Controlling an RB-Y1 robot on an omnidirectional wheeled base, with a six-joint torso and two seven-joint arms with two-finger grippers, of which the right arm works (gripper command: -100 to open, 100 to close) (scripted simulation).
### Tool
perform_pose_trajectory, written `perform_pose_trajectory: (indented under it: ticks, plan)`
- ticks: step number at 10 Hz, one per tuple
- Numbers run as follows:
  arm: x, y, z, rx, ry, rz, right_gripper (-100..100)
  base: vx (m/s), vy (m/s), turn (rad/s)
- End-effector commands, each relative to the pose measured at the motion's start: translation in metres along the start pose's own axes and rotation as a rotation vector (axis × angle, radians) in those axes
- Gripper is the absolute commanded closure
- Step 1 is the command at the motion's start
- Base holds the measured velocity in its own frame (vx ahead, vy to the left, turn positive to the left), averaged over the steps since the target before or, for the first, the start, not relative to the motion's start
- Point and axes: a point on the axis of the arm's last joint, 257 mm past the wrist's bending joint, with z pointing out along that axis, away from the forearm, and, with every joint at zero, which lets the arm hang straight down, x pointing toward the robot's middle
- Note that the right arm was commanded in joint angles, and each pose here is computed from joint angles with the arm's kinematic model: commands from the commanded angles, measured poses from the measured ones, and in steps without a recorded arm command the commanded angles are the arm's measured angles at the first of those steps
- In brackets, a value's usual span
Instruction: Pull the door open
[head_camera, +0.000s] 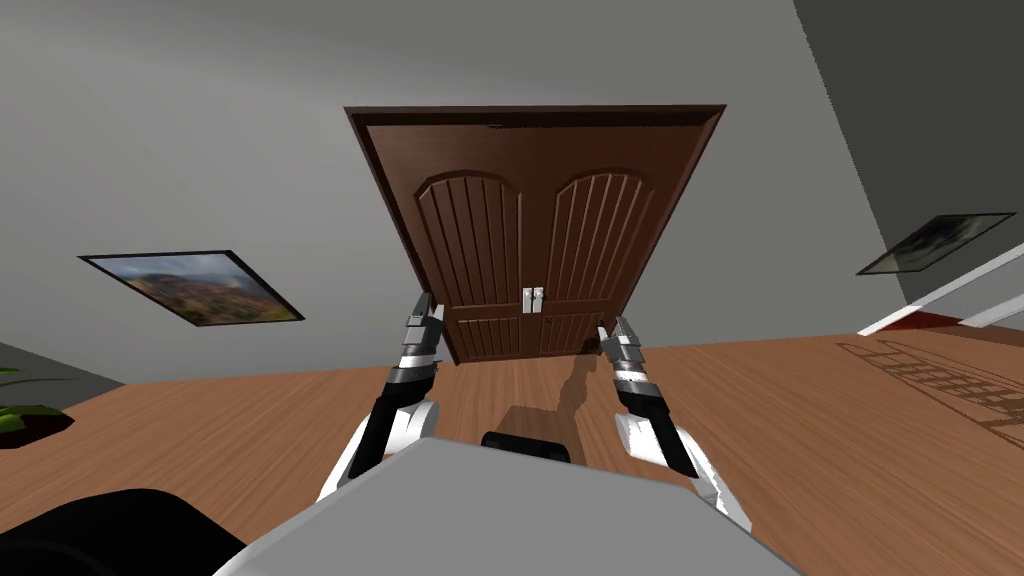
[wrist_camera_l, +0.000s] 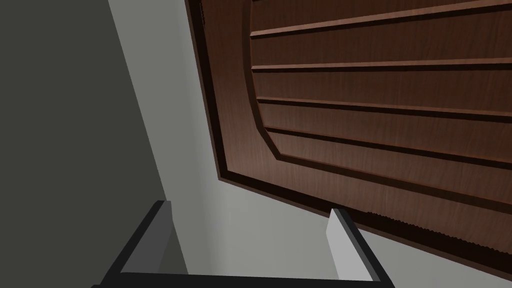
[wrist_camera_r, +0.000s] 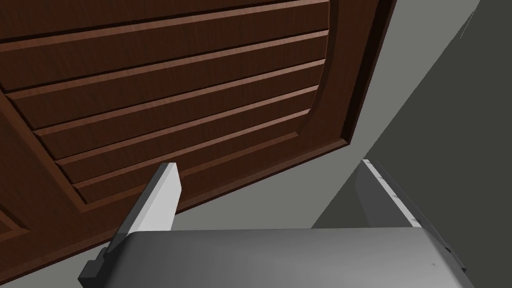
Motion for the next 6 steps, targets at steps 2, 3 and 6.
perform_pose_trajectory:
  ticks: [2,3,6]
  plan:
    - [0.001,-0.025,-0.0022,0.057,0.006,-0.005,-100,0.108,0.039,0.068]
    - [0.000,-0.035,-0.0029,0.078,0.008,-0.007,-100,0.097,0.036,0.060]
    - [-0.003,-0.063,-0.0058,0.142,0.013,-0.015,-100,0.110,0.040,0.073]
